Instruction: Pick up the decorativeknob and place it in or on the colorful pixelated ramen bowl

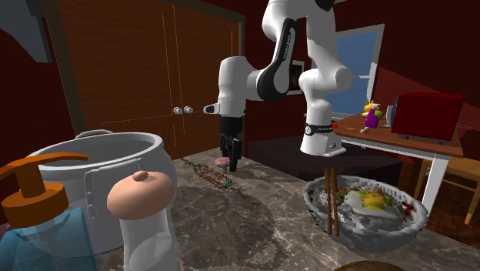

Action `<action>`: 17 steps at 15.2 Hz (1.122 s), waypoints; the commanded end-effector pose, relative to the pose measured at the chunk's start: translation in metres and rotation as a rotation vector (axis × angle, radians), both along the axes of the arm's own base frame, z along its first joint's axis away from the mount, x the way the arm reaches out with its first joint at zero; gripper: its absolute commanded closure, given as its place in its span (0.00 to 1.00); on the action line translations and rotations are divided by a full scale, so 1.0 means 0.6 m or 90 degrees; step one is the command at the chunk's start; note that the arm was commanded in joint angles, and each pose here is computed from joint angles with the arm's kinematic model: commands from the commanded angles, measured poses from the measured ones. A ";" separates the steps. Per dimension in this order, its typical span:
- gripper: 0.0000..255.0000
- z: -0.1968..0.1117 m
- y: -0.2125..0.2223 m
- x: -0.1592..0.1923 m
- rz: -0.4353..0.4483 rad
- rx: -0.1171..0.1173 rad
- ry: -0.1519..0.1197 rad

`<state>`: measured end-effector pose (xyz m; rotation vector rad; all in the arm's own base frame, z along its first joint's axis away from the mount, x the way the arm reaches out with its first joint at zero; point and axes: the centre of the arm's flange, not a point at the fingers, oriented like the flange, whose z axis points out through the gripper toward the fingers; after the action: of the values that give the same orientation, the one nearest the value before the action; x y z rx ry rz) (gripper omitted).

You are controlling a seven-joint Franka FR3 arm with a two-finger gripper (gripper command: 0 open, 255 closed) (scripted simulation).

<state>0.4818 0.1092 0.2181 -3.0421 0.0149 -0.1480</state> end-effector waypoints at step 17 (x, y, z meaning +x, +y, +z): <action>1.00 0.132 0.000 0.000 0.000 0.000 0.000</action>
<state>0.4824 0.1102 0.2920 -3.0421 0.0150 -0.1491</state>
